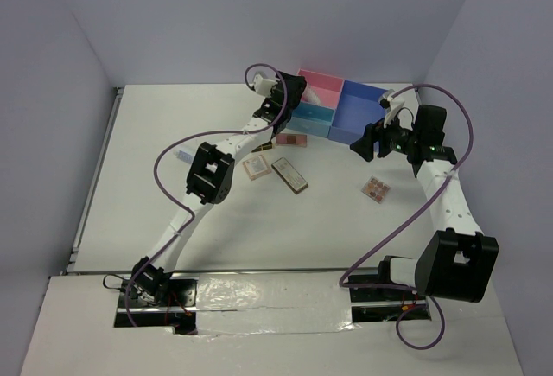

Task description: Organize the makeup

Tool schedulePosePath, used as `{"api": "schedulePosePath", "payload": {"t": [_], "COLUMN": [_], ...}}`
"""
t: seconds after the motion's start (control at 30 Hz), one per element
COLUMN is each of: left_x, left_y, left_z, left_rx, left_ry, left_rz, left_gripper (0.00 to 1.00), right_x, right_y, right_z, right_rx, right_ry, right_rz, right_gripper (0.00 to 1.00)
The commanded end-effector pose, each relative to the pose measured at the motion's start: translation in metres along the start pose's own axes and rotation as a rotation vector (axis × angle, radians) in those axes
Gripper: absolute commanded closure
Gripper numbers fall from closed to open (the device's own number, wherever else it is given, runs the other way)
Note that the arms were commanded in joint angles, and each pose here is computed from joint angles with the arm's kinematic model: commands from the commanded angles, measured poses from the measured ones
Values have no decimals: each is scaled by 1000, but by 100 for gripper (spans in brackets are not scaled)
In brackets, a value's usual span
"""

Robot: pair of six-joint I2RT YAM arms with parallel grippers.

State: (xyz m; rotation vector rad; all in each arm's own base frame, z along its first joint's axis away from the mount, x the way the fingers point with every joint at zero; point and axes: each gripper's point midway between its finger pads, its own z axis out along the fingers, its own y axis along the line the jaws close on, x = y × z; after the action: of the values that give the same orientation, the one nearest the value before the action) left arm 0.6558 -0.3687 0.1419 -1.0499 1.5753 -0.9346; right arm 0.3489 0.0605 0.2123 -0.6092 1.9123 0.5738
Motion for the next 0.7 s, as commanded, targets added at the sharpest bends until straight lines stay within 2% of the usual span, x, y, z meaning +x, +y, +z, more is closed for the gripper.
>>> {"api": "schedulePosePath", "payload": {"t": [0.0, 0.13, 0.23, 0.33, 0.4, 0.53, 0.57, 0.63, 0.67], "left_x": [-9, -10, -12, -16, -22, -45, -46, -66, -66], "left_y": [-31, -36, -43, -58, -61, -97, -89, -114, -106], "left_z": [0, -1, -3, -7, -8, -26, -27, -42, -45], "left_rx": [85, 97, 116, 155, 164, 248, 236, 283, 272], "left_ry": [-32, -27, -27, -17, -14, -3, 0, -13, -3], "left_rz": [-46, -47, -45, -35, -3, 57, 114, 158, 238], "left_gripper": [21, 19, 23, 32, 42, 67, 70, 78, 87], "right_x": [-12, -12, -11, -11, -13, -10, -9, -6, -5], "right_y": [2, 3, 3, 5, 9, 20, 23, 32, 34], "right_z": [-5, -5, -5, -5, -6, -7, -7, -7, -6], "right_rx": [0, 0, -3, -14, -36, -111, -130, -175, -191], "right_ry": [-49, -49, -49, -47, -49, -42, -41, -34, -31], "right_rz": [-38, -38, -39, -47, -65, -139, -149, -157, -190], "right_gripper": [24, 24, 24, 24, 24, 22, 22, 21, 21]}}
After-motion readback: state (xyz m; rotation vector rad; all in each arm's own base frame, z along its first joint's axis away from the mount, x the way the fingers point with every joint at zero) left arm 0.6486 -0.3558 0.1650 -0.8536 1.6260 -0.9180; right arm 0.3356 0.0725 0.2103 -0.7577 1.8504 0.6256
